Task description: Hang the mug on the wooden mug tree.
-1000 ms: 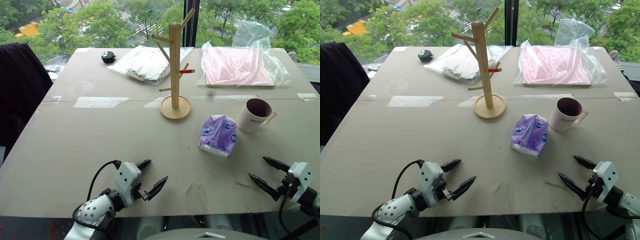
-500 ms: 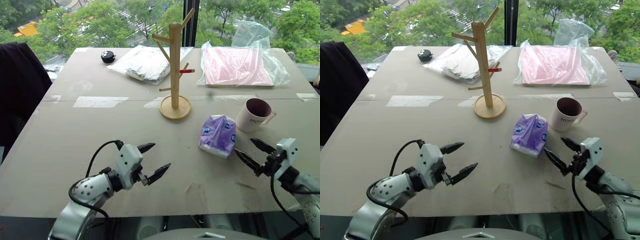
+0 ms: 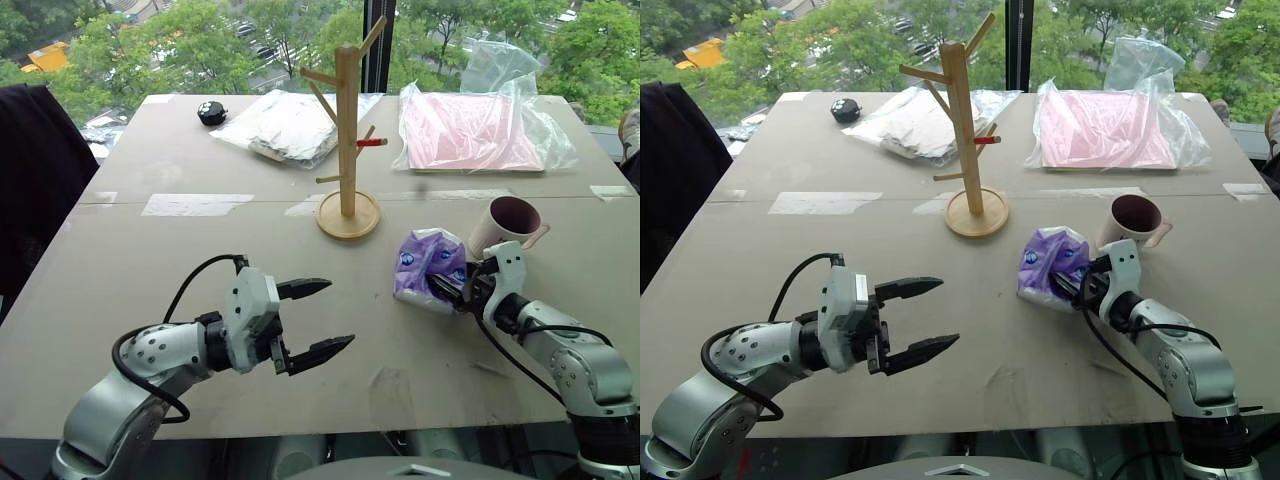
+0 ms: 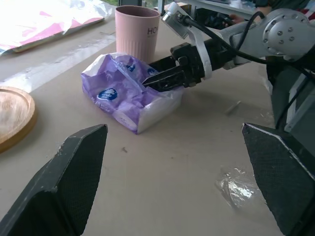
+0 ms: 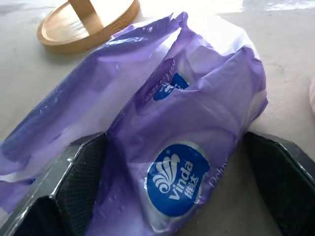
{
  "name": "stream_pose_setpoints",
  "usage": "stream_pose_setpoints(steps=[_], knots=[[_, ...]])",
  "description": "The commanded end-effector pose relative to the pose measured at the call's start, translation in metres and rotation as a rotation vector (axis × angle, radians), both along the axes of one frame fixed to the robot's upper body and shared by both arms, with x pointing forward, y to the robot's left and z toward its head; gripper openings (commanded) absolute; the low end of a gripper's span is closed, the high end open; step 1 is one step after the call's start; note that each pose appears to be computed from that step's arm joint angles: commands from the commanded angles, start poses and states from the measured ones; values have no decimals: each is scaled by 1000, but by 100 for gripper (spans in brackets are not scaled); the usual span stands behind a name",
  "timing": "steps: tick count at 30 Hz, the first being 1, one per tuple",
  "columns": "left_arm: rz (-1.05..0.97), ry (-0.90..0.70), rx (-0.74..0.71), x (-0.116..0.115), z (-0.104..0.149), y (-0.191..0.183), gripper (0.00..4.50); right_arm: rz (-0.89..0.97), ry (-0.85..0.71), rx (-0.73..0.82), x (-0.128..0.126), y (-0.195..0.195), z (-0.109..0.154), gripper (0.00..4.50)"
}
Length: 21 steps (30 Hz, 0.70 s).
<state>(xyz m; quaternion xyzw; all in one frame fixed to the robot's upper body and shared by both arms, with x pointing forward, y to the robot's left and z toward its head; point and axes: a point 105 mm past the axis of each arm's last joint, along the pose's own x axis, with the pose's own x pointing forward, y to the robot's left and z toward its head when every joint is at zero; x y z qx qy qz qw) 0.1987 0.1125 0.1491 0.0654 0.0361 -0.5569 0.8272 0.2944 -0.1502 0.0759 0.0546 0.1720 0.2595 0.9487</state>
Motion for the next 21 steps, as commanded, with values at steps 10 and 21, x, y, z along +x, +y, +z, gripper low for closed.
stream_pose_setpoints(steps=[10, 21], knots=[[-20, -38, 30, -6, 5, 0, 450, 88, 91, -97, -9, 14, -22, 4], [-74, -72, -30, -1, 19, -12, 450, 178, -212, 143, -15, 3, 53, 4]])
